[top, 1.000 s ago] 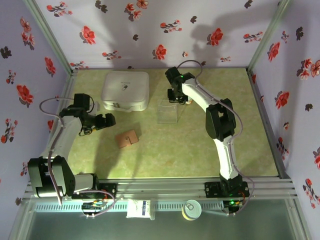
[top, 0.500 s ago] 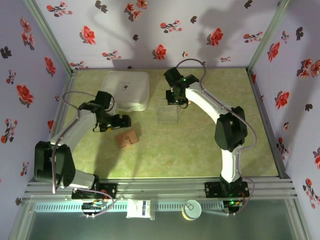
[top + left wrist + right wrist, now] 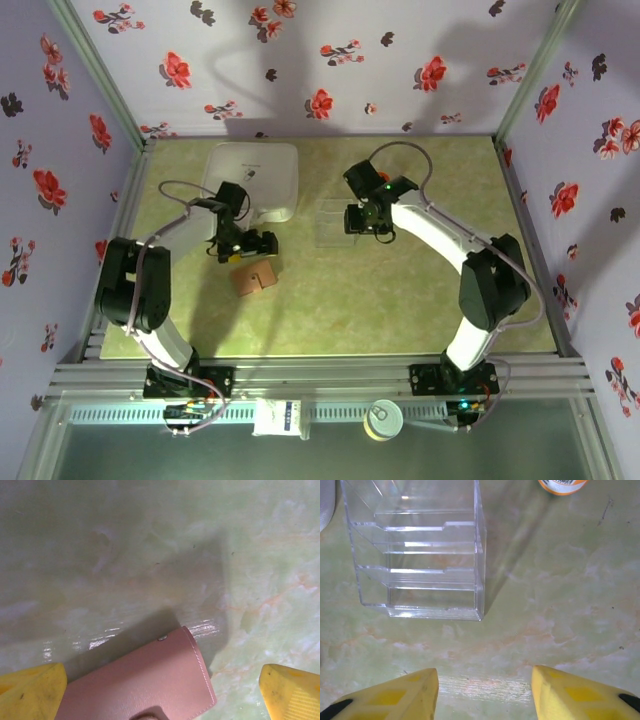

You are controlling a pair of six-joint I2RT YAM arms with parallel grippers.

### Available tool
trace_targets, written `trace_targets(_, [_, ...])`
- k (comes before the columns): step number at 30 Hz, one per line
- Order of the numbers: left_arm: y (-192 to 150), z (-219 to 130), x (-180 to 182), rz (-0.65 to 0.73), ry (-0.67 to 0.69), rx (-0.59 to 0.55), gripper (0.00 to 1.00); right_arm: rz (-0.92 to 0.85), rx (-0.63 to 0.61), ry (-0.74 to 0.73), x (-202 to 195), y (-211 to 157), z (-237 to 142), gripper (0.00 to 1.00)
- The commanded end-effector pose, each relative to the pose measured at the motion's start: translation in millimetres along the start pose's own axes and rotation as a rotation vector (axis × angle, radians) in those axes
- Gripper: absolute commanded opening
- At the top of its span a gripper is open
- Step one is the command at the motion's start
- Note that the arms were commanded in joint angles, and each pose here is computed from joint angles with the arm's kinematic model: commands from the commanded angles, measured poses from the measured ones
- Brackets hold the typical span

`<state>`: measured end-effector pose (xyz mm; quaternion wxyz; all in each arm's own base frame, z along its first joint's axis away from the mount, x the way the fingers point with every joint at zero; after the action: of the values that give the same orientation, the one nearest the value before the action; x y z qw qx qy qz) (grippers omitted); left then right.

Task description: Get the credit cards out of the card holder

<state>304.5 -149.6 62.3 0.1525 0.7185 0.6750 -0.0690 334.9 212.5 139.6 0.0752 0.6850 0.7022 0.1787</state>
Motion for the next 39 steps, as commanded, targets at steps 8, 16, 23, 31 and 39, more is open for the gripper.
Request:
trace_targets(8, [-15,11,-7,0.007,-0.025,0.042,0.99,0.020,-0.064,0.032,-3,-2,-19,0.58])
trace_targets(16, [-47,12,-5,-0.026,-0.015,0.086,1.00,0.004,-0.052,0.013,-8,-6,-19,0.60])
trace_targets(23, [-74,11,-22,0.023,0.053,0.105,1.00,-0.004,-0.040,-0.001,-11,-11,-14,0.60])
trace_targets(31, [-89,26,-28,0.046,0.226,0.128,0.97,-0.001,-0.027,0.004,-11,-15,-12,0.61])
trace_targets(39, [-83,36,-39,0.059,0.277,0.111,0.88,-0.015,-0.023,0.001,-11,-14,-16,0.62])
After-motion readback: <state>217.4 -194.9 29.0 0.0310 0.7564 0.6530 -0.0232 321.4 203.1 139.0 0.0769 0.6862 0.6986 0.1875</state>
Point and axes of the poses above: each hand's point on the last joint's axis, 136 mm out from that joint toward the fingers, its own z axis out along the fingers, its own x axis along the line the jaws close on, y = z × x, the point moved 1 cm from there along -z, back along the fingers, and after that the axes turned 2 degrees about z, right-handed, at the moved point
